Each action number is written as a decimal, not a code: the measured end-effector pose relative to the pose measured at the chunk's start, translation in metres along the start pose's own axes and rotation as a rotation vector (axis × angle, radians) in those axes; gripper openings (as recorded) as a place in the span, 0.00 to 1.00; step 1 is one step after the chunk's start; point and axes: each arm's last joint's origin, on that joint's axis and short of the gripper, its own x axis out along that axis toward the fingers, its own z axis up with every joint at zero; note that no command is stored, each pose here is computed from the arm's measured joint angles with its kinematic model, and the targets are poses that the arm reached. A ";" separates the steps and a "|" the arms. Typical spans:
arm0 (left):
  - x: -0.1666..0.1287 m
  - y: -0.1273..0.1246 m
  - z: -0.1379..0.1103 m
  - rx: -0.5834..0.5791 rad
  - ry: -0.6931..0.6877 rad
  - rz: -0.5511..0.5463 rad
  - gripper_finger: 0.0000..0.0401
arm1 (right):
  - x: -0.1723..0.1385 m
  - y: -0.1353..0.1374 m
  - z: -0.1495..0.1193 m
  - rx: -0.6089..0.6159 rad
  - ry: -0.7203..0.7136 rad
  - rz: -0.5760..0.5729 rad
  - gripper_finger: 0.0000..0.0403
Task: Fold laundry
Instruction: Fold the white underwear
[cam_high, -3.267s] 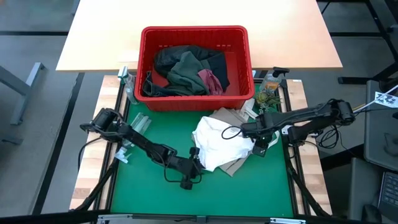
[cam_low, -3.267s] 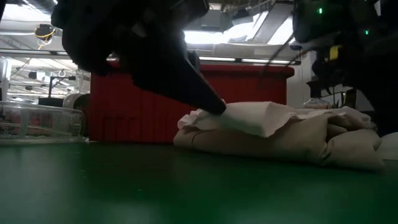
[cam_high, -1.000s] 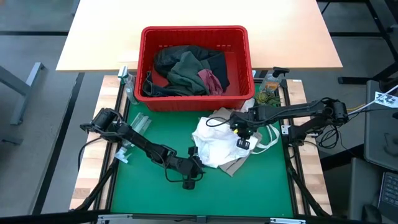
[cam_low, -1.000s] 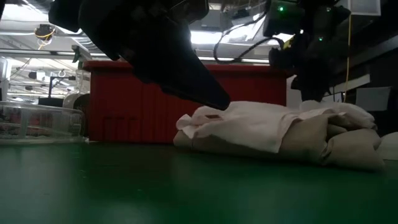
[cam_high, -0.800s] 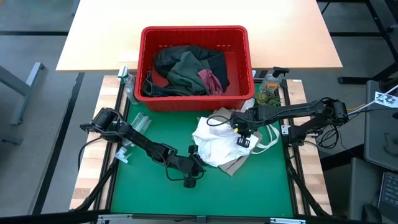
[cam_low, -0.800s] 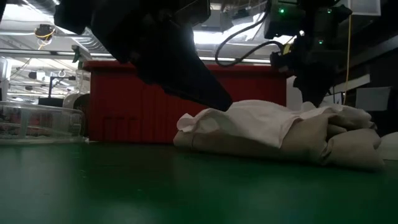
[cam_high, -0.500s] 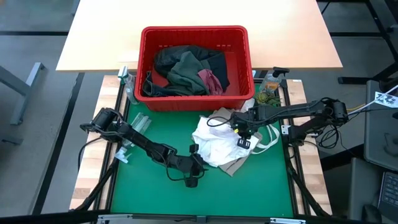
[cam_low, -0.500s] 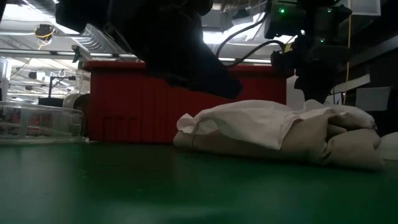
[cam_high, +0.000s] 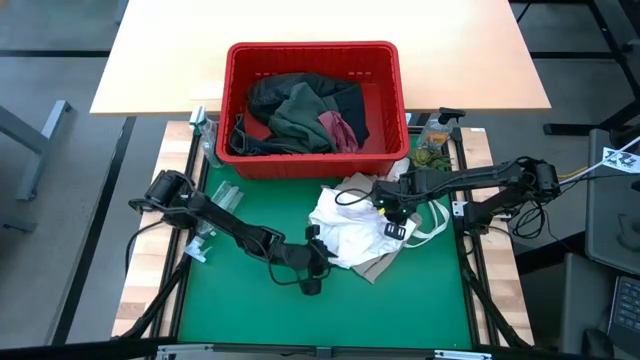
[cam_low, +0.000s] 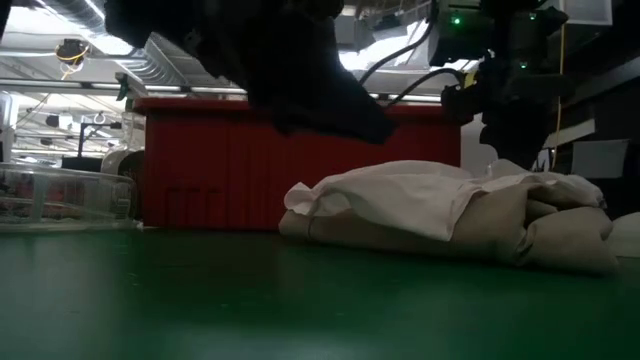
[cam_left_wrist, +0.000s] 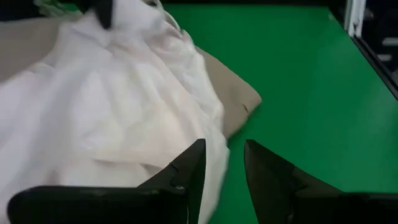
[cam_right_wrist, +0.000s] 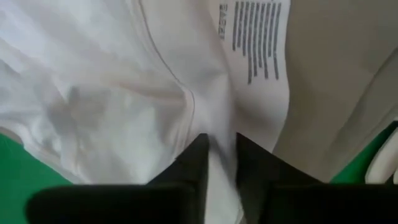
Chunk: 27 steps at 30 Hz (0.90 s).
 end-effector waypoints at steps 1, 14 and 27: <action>-0.001 0.004 0.004 -0.009 -0.010 0.006 0.26 | 0.000 0.000 0.000 0.000 0.004 -0.001 0.22; -0.015 0.071 0.042 -0.162 -0.051 0.110 0.26 | -0.035 0.000 0.000 0.028 0.032 -0.084 0.36; -0.006 0.126 0.030 -0.378 0.077 0.237 0.26 | -0.049 0.005 -0.010 -0.002 -0.075 -0.059 0.35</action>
